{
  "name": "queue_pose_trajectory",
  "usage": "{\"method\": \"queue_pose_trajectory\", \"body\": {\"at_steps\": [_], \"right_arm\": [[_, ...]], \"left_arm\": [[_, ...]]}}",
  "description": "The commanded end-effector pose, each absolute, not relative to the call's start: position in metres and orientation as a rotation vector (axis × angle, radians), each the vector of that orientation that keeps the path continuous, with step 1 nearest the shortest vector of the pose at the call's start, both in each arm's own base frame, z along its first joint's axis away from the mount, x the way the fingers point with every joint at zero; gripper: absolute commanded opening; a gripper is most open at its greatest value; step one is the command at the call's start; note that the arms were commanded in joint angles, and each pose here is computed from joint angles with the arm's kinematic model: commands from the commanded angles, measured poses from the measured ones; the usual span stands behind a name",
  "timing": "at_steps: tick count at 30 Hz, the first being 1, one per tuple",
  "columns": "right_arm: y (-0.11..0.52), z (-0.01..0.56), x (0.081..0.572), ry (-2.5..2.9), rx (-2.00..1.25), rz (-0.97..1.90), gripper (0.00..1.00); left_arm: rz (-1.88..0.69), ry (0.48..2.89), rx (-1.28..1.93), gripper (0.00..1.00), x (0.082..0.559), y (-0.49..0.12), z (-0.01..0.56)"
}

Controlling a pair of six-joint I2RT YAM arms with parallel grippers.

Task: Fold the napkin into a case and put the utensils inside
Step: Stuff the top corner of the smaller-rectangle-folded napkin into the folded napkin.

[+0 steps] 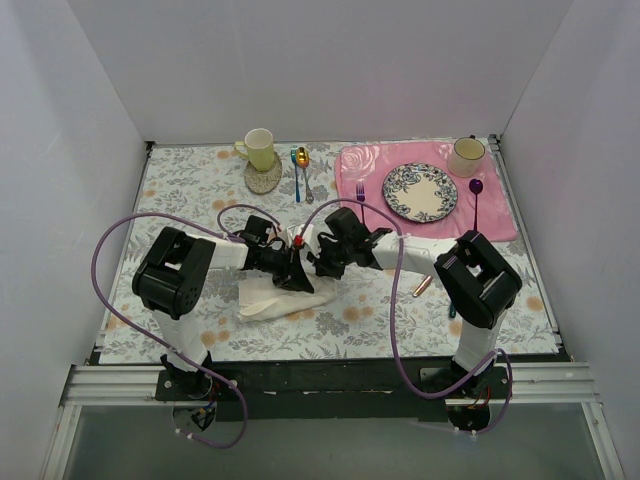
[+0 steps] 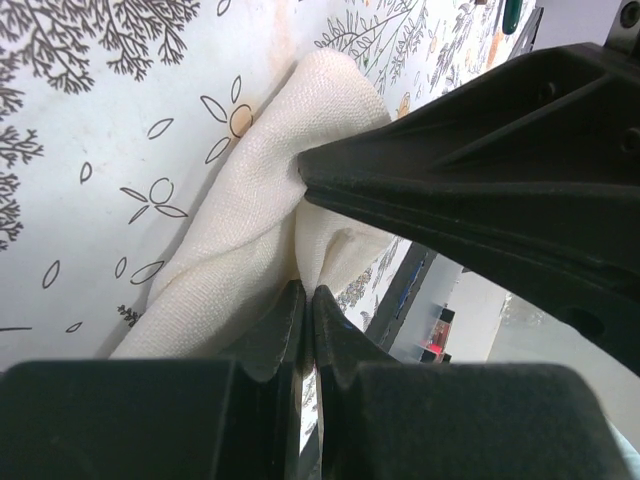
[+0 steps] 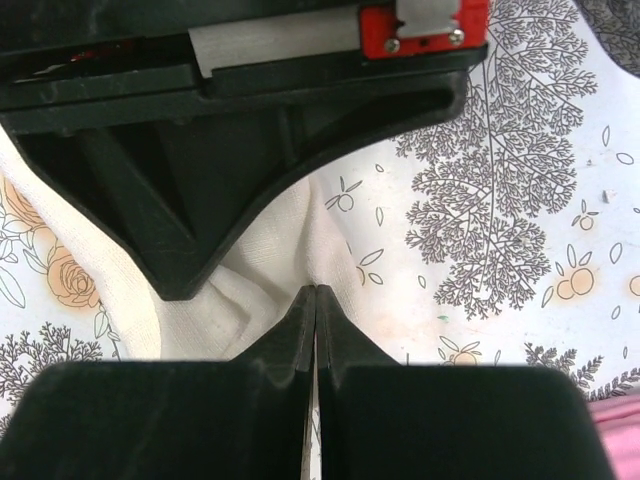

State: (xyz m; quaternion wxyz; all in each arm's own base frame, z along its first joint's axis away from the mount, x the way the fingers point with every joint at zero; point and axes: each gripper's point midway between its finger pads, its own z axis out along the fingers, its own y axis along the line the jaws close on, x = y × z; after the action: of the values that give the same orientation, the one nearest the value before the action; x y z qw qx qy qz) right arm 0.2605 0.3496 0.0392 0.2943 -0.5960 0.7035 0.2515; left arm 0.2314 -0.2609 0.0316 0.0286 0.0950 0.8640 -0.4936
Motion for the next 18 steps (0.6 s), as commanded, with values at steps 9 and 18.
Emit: {"method": "queue_pose_trajectory", "body": {"at_steps": [9, 18], "right_arm": [[0.356, 0.082, 0.267, 1.787, -1.511, 0.713, 0.01], [0.357, 0.085, 0.259, 1.761, -1.543, 0.759, 0.01]], "left_arm": [[-1.541, 2.688, 0.218, 0.00, 0.238, -0.257, 0.031], [-1.559, 2.678, 0.211, 0.00, 0.247, -0.260, 0.038]]}}
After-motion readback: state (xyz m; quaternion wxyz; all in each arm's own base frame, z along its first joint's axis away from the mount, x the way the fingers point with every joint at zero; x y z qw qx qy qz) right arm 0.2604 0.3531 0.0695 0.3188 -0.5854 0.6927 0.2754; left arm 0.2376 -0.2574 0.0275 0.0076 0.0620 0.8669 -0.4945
